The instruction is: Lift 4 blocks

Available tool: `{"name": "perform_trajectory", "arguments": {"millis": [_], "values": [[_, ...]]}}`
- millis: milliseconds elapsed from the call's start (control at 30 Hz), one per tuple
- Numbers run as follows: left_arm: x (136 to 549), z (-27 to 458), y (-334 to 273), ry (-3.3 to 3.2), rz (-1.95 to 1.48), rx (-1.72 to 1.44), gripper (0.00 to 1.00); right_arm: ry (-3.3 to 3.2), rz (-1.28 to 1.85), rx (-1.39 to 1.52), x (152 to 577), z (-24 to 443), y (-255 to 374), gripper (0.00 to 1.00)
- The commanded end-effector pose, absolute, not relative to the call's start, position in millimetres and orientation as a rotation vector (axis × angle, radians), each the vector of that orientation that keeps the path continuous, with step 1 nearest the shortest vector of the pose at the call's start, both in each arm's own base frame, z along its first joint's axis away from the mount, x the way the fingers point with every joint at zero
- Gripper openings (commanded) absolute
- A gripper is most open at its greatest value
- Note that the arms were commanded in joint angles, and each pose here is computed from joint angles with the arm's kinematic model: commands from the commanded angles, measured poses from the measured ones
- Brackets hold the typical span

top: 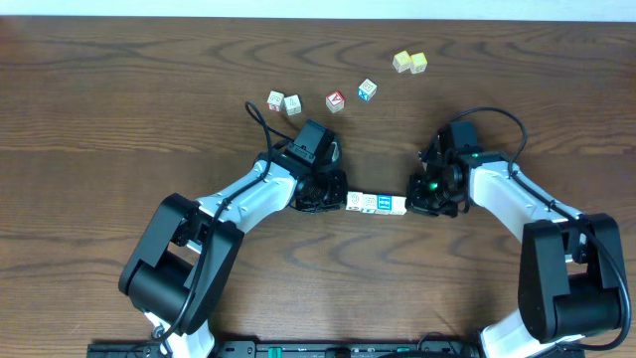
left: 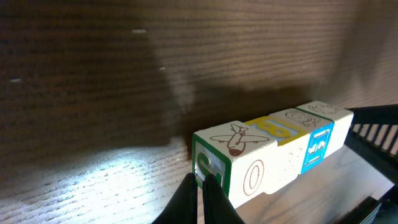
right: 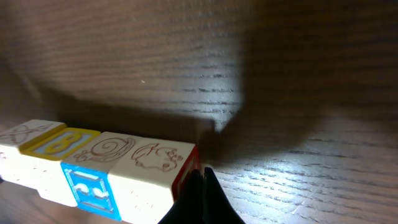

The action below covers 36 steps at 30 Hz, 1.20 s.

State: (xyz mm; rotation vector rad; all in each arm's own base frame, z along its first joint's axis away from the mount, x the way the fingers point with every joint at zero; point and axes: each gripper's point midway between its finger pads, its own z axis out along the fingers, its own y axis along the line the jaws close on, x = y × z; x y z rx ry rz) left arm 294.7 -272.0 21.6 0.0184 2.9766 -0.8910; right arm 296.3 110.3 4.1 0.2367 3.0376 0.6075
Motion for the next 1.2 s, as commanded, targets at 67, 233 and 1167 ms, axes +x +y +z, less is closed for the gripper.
{"name": "perform_trajectory", "arguments": {"millis": [67, 233, 1167], "values": [[289, 33, -288, 2.966, -0.984, 0.071, 0.07, 3.03, 0.77, 0.191, 289, 8, 136, 0.01], [285, 33, -293, 2.97, -0.983, 0.098, 0.07, 3.022, 0.774, 0.187, 291, 9, 137, 0.01], [295, 15, -263, 2.983, -0.668, 0.04, 0.17, 3.057, 0.527, 0.205, 302, 17, 113, 0.03]]}}
